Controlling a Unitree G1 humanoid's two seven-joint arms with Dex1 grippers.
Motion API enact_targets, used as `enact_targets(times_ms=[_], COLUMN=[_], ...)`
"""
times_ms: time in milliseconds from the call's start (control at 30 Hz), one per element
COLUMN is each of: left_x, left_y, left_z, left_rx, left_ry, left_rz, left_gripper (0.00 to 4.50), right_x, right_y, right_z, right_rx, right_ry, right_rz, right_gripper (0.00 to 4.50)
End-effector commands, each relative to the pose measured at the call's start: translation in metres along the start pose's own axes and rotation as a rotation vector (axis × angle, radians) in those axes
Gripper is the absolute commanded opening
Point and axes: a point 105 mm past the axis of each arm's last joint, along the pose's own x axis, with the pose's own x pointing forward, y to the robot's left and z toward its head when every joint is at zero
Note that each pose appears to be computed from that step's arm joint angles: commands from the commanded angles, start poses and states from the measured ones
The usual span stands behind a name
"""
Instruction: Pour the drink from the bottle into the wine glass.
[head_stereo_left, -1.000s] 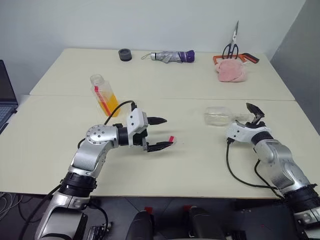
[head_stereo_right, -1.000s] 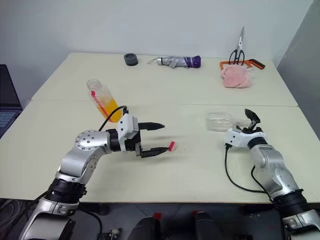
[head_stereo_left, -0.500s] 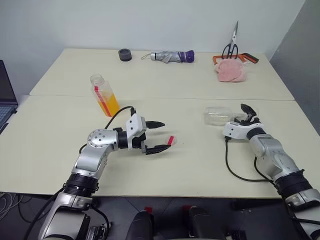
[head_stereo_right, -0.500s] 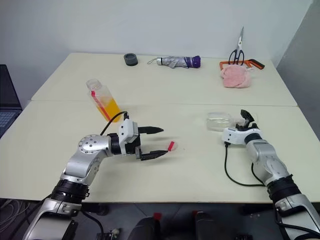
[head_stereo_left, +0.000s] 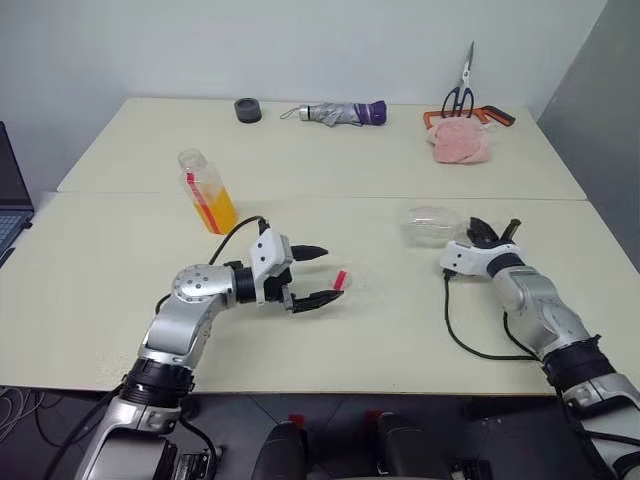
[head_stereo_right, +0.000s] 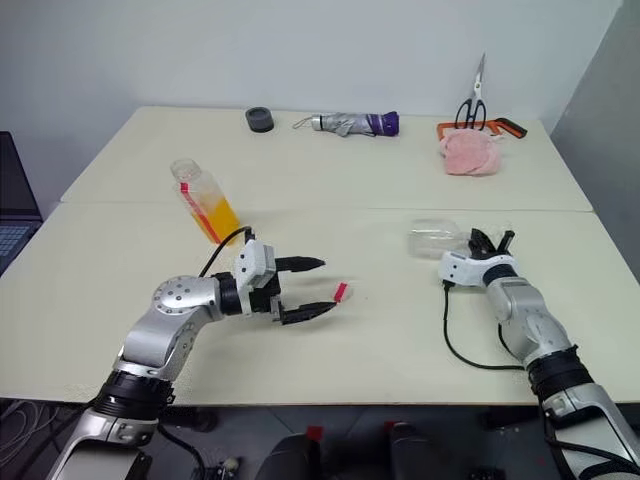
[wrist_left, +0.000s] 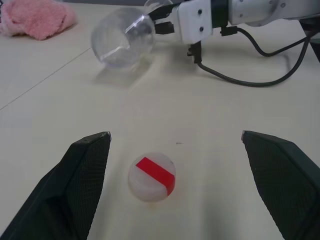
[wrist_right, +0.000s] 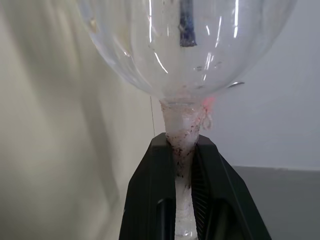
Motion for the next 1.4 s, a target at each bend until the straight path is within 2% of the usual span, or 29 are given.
enact_targets(times_ms=[33, 100, 167, 267, 367, 533, 900, 1167, 1300, 1400], left_x=[-0.011, -0.025, -0.035, -0.044, -0.046, -0.043, -0.05, -0.067, -0.077, -0.08], left_y=[0.004, 0.014, 0.018, 0.02, 0.018, 0.013, 0.015, 0.025, 0.033, 0.035], left_z=[0.013, 0.016, 0.017, 0.02, 0.028, 0.044, 0.042, 0.037, 0.039, 0.039], left_rx=[0.0, -0.042, -0.058, -0.06, -0.056, -0.045, -0.057, -0.052, -0.043, -0.036], left_ry=[-0.03, -0.037, -0.03, -0.013, -0.01, -0.013, 0.002, 0.016, 0.006, 0.001], left_rz=[0.059, 0.157, 0.207, 0.25, 0.27, 0.285, 0.32, 0.383, 0.419, 0.433], left_gripper=[4.5, 4.5, 4.5, 4.5, 4.5, 4.5, 4.5, 4.5, 4.5, 4.5], right_x=[0.001, 0.007, 0.013, 0.027, 0.043, 0.051, 0.028, 0.039, 0.045, 0.047], right_y=[-0.03, -0.021, -0.017, -0.006, 0.008, 0.045, 0.084, 0.067, 0.055, 0.056], right_z=[0.038, 0.077, 0.106, 0.14, 0.167, 0.183, 0.15, 0.169, 0.194, 0.2], right_rx=[0.224, 0.566, 0.758, 0.95, 1.119, 1.117, 1.052, 1.143, 1.2, 1.204], right_ry=[-0.122, -0.229, -0.322, -0.397, -0.41, -0.403, -0.362, -0.422, -0.494, -0.504], right_rz=[-0.107, -0.074, -0.036, 0.041, 0.141, 0.311, 0.425, 0.441, 0.471, 0.487], right_gripper=[0.13, 0.13, 0.13, 0.13, 0.13, 0.13, 0.13, 0.13, 0.13, 0.13])
